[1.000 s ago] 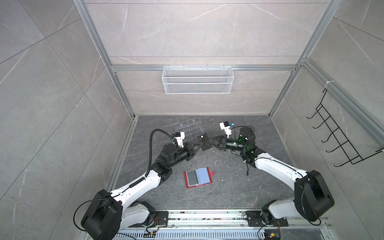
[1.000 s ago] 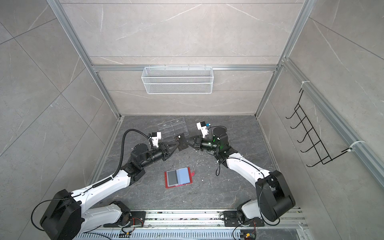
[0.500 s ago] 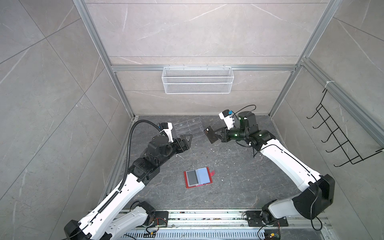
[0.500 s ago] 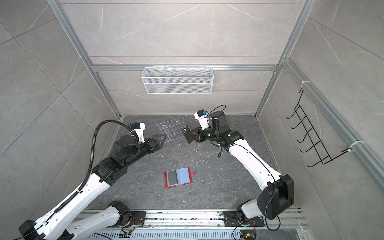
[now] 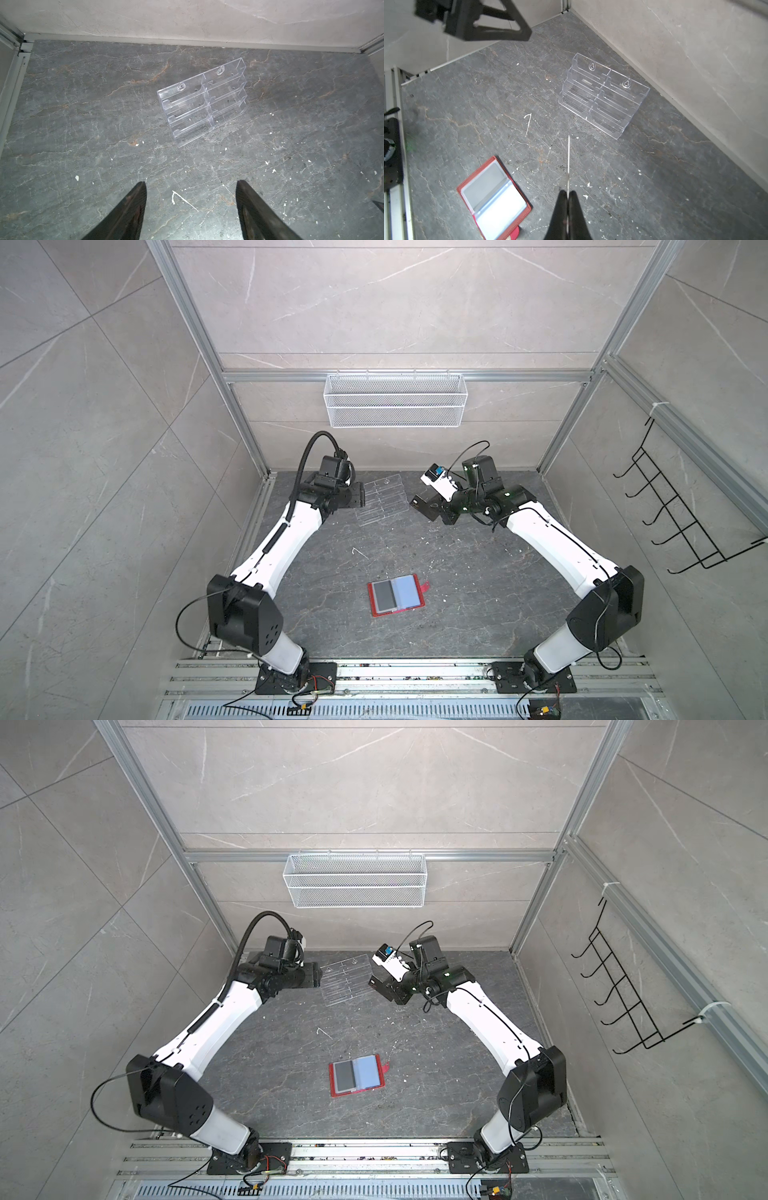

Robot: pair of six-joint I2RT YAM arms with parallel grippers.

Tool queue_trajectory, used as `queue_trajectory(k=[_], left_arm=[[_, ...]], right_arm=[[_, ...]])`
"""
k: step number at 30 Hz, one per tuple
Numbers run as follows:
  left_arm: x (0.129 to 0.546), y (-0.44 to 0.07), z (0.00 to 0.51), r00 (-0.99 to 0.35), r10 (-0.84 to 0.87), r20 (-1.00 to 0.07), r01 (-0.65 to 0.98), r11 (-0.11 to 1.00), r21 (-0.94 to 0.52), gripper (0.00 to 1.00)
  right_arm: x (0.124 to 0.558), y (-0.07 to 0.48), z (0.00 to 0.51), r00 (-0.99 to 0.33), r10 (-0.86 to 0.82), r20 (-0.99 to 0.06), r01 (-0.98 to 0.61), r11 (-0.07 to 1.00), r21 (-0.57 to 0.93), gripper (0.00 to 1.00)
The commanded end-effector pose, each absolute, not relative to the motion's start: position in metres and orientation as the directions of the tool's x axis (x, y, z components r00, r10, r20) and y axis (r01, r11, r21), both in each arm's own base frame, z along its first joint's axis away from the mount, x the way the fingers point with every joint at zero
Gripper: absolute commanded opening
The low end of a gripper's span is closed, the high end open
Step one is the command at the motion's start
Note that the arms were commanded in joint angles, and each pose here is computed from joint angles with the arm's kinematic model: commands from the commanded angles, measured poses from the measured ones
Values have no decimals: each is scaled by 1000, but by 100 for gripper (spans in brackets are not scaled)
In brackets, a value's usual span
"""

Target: Take the credit cards out of the card holder

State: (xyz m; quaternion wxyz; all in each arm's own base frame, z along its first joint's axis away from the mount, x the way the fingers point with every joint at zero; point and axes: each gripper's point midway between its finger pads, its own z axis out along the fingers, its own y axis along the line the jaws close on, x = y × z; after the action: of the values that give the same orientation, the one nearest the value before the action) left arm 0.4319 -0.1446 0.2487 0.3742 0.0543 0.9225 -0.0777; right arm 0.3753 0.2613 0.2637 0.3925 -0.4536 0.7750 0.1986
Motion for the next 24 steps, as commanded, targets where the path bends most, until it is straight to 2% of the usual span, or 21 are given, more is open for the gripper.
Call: queue_trajectory(k=[1,5,6,14,16,24], left_arm=[[450,-147,259,-678,221,-701,318,948,-9,62],[479,-151,246,-672,332,-662,421,907,28,45],[486,-151,240,-674,349,-651,437,899,31,43],[533,-149,209,-616,451,-645,525,846,90,38],[543,-147,203,-611,462,-643,533,840,97,35],[560,-161,165,-564,549,-617,650,756,79,33]], right_arm=[[377,263,271,-184,-607,-773,-890,437,-131,0],[372,268,269,-176,-590,-788,-905,413,-107,0],[370,269,269,-173,-586,-791,-908,406,-102,0],[345,268,267,-99,-584,-806,-939,323,-118,0],[341,267,267,-106,-590,-800,-943,316,-108,0],[334,261,266,-111,-606,-787,-941,319,-112,0]])
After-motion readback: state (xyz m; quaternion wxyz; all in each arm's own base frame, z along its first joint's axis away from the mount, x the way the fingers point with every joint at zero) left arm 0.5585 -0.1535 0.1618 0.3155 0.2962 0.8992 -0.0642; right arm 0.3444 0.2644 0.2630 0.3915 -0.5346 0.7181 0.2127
